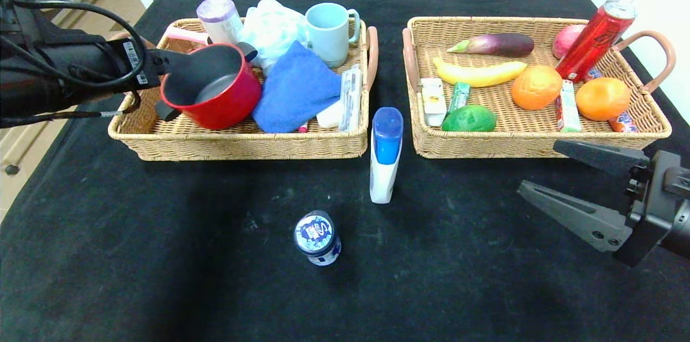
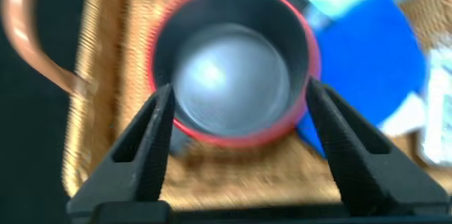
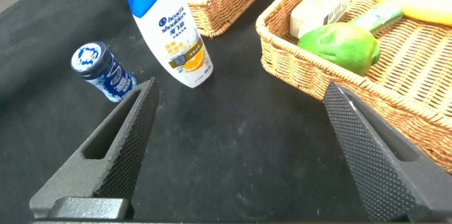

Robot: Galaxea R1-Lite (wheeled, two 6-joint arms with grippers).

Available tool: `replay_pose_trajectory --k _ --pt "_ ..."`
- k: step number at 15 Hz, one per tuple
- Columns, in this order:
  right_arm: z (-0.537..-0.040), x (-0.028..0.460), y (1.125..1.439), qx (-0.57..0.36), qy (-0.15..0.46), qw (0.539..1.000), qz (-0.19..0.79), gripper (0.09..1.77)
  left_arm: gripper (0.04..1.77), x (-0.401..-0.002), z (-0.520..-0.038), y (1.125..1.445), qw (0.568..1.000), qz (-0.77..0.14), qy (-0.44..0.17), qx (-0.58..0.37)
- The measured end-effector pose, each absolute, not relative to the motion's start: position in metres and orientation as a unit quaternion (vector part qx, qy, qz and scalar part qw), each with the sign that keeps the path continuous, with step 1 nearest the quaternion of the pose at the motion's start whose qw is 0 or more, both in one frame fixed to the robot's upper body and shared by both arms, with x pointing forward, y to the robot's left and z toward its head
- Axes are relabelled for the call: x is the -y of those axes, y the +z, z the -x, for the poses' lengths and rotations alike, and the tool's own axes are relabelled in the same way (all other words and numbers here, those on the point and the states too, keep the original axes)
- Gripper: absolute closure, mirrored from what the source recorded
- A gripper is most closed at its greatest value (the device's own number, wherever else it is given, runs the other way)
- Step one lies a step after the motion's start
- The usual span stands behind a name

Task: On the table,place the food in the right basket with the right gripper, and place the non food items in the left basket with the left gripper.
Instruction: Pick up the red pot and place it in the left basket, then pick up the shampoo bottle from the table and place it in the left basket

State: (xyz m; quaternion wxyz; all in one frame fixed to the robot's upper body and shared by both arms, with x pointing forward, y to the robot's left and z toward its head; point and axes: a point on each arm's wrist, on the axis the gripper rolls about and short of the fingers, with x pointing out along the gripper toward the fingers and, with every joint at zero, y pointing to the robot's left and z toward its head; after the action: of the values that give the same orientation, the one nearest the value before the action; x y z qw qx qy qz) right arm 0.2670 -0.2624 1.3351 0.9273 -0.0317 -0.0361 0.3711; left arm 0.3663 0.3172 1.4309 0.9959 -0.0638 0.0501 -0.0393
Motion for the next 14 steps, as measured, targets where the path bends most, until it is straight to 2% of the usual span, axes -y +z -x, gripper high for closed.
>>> replay_pose_trajectory --k 8,14 --pt "-0.268 0.265 1.338 0.041 0.363 0.93 0.031 0.15 0.22 -0.226 -0.278 1.393 0.975 0.015 -0.195 -0.101" --pt "-0.27 0.266 1.339 0.042 0.36 0.932 0.031 0.15 0.15 -0.186 -0.261 1.377 0.956 -0.034 -0.265 -0.119"
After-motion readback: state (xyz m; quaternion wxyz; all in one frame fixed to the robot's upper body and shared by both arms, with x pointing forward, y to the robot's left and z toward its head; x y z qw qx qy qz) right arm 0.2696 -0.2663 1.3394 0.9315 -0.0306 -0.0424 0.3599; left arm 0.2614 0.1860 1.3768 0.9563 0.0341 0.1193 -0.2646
